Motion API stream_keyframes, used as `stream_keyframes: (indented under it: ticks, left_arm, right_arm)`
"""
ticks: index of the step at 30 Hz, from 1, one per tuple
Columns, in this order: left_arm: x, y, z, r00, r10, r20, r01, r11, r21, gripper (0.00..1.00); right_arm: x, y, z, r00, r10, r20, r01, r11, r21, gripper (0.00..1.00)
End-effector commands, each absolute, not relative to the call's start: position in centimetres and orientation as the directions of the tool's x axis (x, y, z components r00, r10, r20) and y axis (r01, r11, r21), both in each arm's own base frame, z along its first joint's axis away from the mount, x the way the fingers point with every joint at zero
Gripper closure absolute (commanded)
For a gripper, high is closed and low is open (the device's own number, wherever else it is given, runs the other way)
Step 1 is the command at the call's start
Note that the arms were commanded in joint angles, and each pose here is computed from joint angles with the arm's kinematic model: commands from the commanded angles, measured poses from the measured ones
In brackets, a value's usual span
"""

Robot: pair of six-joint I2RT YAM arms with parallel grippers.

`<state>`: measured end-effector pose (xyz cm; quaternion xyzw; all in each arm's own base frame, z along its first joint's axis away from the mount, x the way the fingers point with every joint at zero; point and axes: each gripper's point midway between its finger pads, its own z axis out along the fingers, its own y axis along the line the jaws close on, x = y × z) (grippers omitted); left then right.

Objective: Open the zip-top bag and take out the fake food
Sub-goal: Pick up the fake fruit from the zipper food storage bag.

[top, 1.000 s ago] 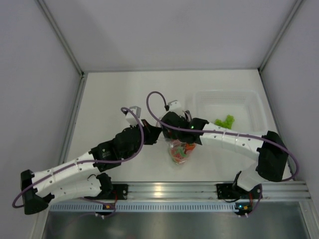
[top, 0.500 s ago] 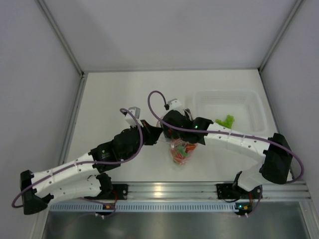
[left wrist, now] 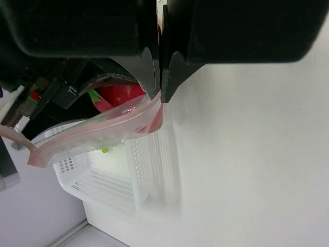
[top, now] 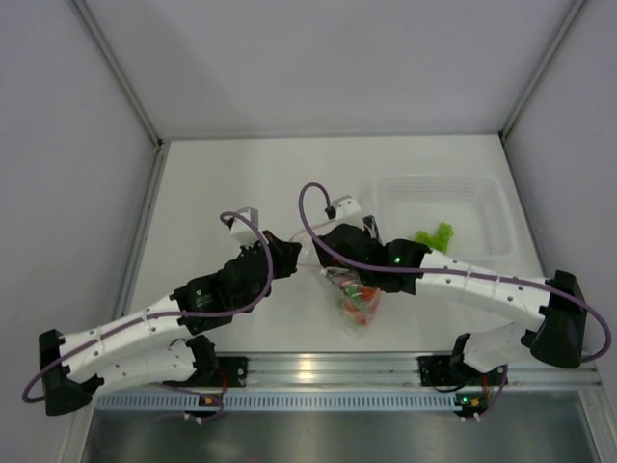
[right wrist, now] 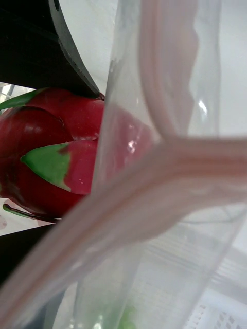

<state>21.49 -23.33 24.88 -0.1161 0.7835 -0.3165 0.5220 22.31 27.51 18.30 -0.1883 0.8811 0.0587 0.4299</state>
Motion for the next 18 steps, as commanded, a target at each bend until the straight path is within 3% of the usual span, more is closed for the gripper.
stream_keyframes:
  ticks: [1,10,18]
  left_arm:
    - [22.5,-22.1,25.4,-0.381,-0.516,-0.767,0.09,0.805,-0.586,1.0]
    - [21.7,-26.0,27.1,-0.454,-0.514,-0.728,0.194,0.74,-0.644,1.0]
    - [21.5,-26.1,28.1,-0.443,-0.519,-0.731,0.214,0.731,-0.648,1.0]
  right_arm:
    - [22.1,28.8,22.0,-0.487,-0.197,-0.851,-0.425,0.905,0.034,0.86]
    - [23.7,30.5,24.0,-0.449,-0.175,-0.876,-0.382,0.924,0.011,0.87]
    - [27.3,32.1,24.5,-0.467,-0.181,-0.865,-0.233,0.969,-0.076,0.87]
